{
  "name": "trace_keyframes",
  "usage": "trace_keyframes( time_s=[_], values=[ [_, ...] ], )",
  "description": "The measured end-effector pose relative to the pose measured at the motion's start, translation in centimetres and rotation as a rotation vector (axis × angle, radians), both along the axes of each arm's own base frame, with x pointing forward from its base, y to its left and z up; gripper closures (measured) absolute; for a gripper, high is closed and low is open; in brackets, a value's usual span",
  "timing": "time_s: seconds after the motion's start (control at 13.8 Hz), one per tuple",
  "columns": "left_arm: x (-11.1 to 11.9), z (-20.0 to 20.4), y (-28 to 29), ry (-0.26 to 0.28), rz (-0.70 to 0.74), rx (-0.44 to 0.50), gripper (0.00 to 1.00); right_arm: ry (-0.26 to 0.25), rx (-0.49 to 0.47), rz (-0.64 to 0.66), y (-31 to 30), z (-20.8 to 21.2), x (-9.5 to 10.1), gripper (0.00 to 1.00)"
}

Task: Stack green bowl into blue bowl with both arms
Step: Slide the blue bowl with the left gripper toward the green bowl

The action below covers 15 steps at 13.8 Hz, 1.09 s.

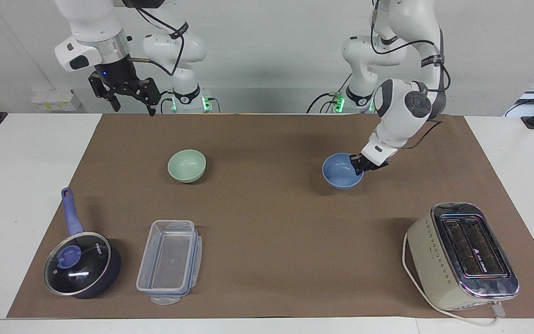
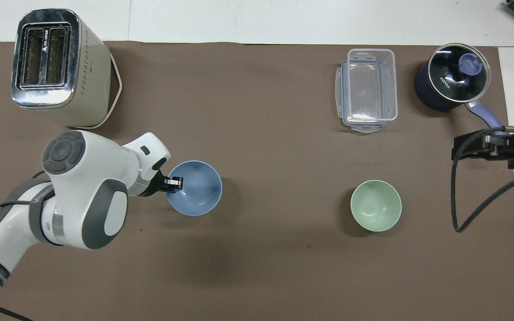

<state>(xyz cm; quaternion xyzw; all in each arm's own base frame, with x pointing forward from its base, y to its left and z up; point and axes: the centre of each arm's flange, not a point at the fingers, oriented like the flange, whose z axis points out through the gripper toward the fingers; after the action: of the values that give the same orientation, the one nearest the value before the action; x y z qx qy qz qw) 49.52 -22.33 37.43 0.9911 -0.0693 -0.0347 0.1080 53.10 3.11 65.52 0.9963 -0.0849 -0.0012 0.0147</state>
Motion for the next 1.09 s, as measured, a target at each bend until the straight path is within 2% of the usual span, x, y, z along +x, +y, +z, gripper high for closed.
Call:
trace_keyframes(
  time_s=[0.22,0.51,0.94,1.09],
  values=[
    [-2.3,-0.4,-4.8,-0.003,-0.021,-0.003,0.93,0.000,0.000,0.000,0.0,0.0,0.0,0.00],
    [-5.3,-3.2,-7.9,-0.020,-0.033,0.006,0.93,0.000,0.000,0.000,0.0,0.0,0.0,0.00],
    [-6.8,-6.1,-9.2,-0.035,-0.048,0.013,0.93,0.000,0.000,0.000,0.0,0.0,0.0,0.00],
    [-6.6,-6.7,-9.1,-0.033,-0.044,0.016,0.76,0.000,0.000,0.007,0.0,0.0,0.0,0.00]
  ],
)
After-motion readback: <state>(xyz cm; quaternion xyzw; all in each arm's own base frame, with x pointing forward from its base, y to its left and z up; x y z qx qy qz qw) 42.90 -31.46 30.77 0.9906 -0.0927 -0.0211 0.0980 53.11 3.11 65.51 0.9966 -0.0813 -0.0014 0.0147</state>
